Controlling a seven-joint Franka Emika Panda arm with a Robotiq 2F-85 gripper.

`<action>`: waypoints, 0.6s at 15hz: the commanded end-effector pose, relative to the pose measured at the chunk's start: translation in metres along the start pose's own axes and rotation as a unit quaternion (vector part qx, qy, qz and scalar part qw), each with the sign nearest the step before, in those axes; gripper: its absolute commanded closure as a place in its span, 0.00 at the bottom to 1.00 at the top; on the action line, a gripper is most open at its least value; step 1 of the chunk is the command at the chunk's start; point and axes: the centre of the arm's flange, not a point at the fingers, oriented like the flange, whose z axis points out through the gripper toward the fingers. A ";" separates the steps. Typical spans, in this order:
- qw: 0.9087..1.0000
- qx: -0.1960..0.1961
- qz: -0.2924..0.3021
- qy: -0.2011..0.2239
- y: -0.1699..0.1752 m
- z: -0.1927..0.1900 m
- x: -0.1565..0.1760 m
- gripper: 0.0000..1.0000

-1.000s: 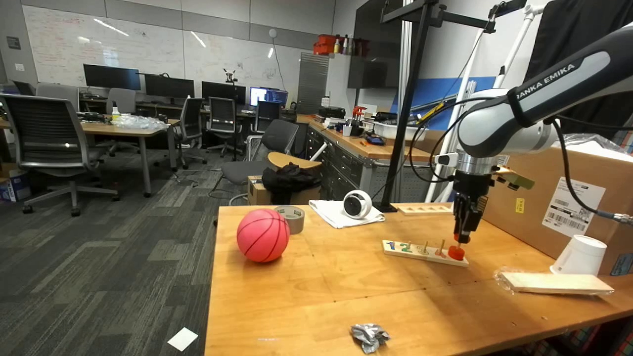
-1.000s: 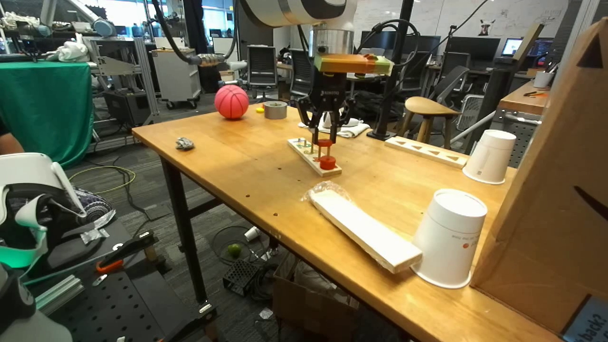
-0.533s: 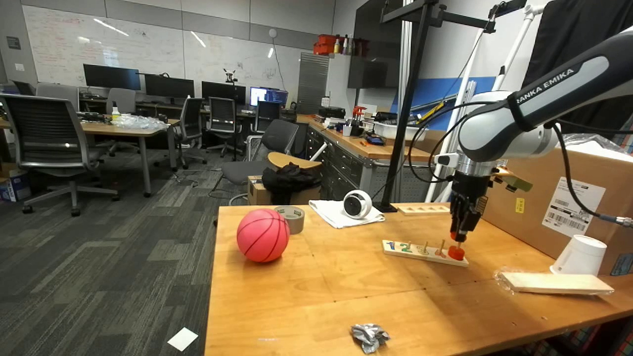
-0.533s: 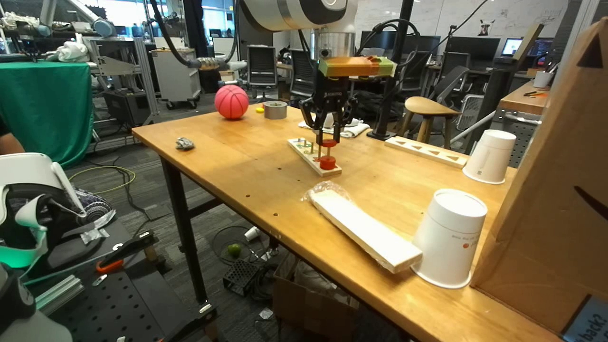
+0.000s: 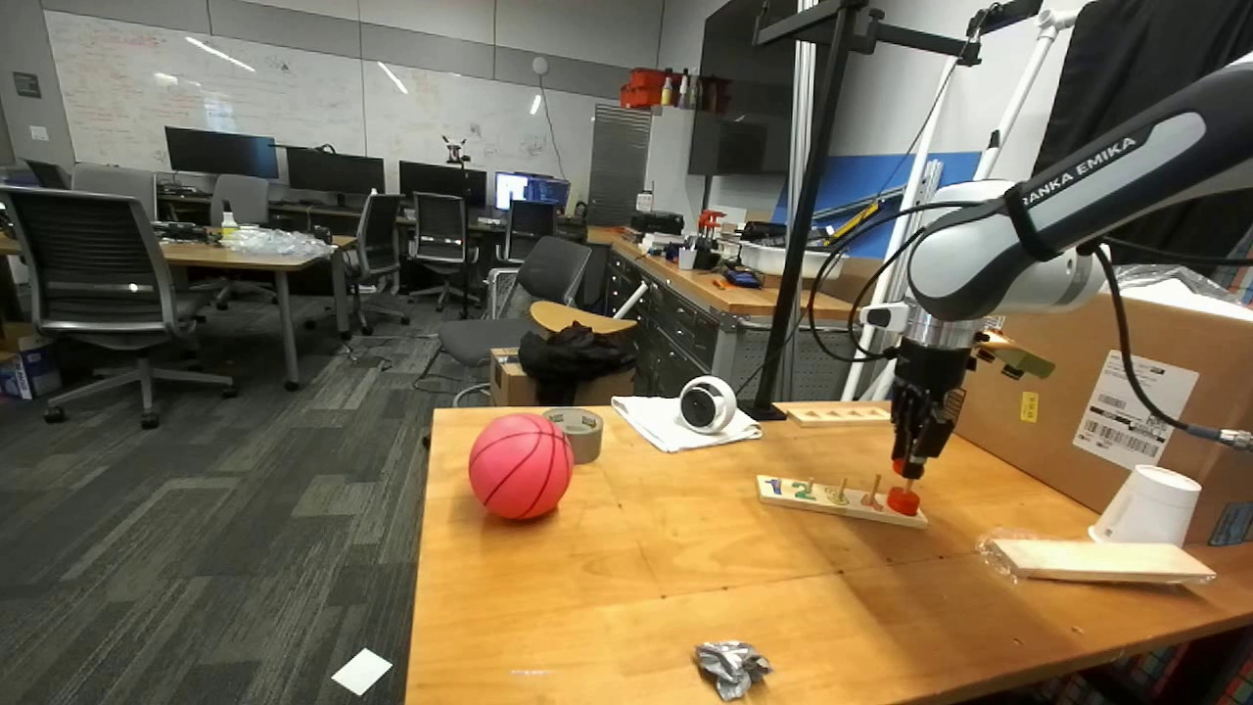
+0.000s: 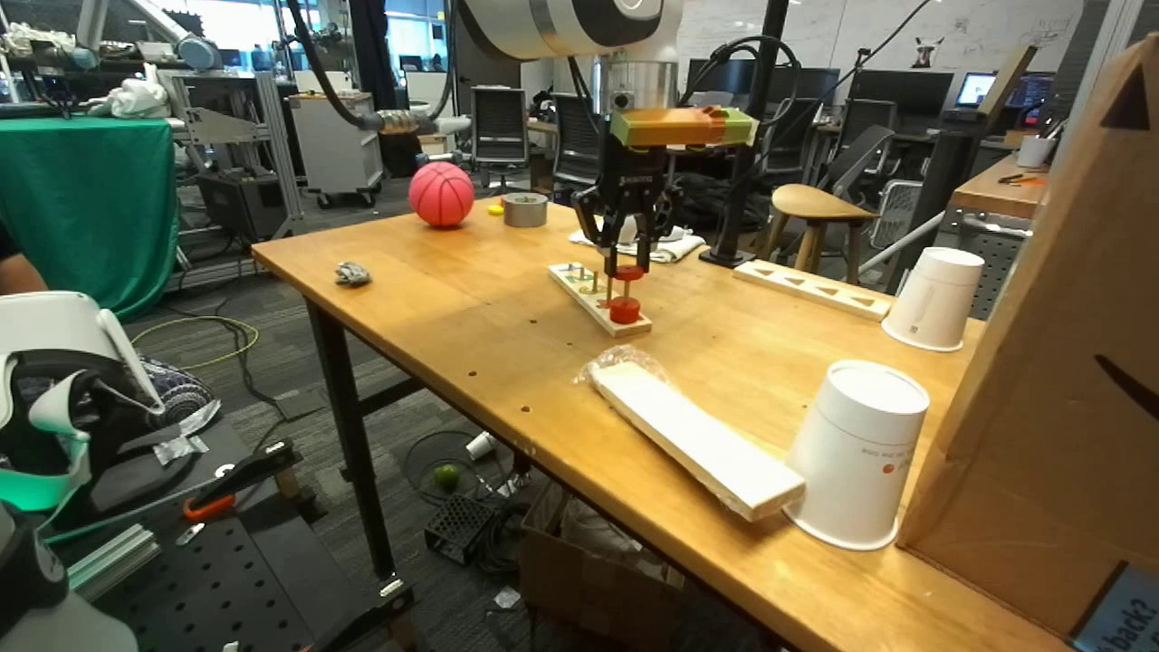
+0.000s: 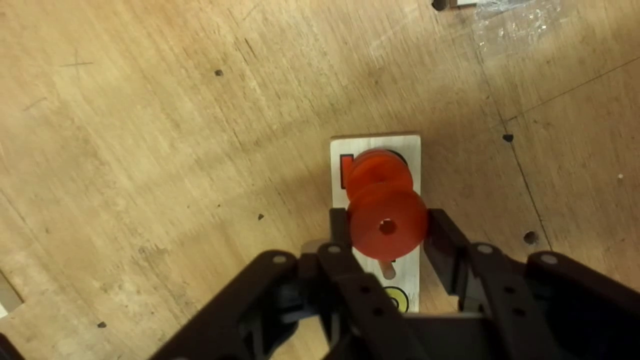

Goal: Move all the orange blocks one at a time to the first right position

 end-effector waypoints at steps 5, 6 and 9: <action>1.000 -0.002 0.003 -0.015 0.005 -0.001 -0.015 0.83; 1.000 -0.001 0.002 -0.014 0.005 0.000 -0.015 0.83; 1.000 0.002 0.001 -0.009 0.004 0.001 -0.013 0.83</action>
